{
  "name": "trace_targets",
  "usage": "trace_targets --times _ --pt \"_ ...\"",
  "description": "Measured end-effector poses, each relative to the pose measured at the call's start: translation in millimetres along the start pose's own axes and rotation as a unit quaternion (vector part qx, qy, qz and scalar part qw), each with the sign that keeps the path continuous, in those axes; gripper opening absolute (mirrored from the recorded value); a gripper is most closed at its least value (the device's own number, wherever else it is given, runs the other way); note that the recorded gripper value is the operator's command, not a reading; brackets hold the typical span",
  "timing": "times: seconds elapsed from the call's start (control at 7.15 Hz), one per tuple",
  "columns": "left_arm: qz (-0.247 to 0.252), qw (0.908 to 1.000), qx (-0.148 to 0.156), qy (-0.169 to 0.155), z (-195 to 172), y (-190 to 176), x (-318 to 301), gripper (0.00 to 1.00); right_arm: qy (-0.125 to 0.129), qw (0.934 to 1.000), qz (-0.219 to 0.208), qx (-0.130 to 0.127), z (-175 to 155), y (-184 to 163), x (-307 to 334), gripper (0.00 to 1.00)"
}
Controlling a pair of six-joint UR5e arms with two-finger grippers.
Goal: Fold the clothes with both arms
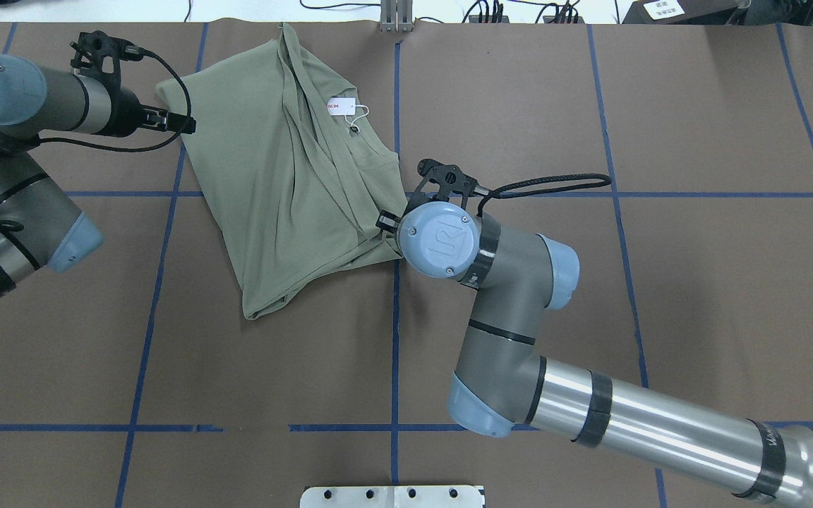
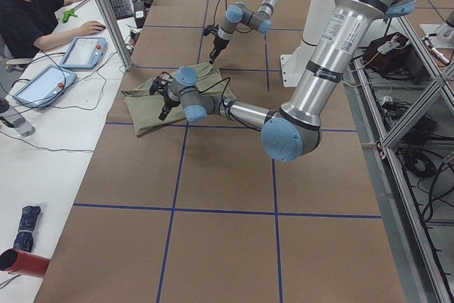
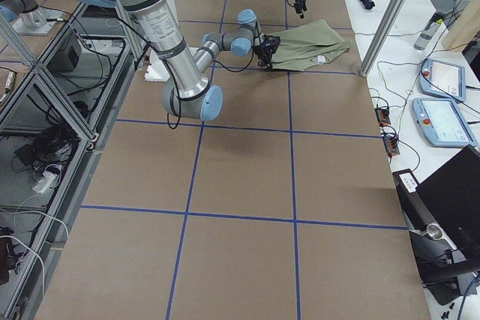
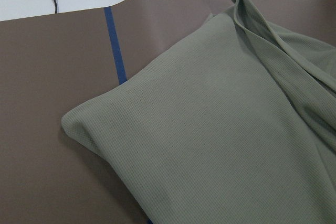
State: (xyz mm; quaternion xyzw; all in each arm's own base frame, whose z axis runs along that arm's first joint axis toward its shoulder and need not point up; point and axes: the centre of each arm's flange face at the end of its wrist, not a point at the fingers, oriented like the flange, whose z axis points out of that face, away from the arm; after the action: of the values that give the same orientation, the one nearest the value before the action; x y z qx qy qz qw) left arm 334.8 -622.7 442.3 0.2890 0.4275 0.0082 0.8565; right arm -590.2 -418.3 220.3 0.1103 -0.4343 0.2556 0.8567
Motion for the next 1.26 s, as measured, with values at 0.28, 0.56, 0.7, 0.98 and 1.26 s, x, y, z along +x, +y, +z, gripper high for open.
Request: trace_targets --times 0.28,0.56,0.7,0.98,1.26 --pt "0.0 1.0 0.001 0.001 -1 1 0 1.0 0.006 0.9999 -0.014 -0.006 -57 60 39 0.0" --pt "0.0 1.0 0.001 0.002 -2 0 0 1.0 0.008 0.9997 -0.023 -0.01 -101 124 78 0.0" --pt "0.0 1.0 0.001 0.002 -2 1 1 1.0 0.008 0.9996 -0.024 -0.013 -113 145 89 0.96" --pt "0.001 1.0 0.002 0.002 -2 1 1 1.0 0.016 0.999 -0.039 -0.017 -117 164 100 1.0" --pt "0.001 1.0 0.002 0.003 -3 0 1 1.0 0.015 0.9955 -0.091 -0.021 -123 157 99 1.0"
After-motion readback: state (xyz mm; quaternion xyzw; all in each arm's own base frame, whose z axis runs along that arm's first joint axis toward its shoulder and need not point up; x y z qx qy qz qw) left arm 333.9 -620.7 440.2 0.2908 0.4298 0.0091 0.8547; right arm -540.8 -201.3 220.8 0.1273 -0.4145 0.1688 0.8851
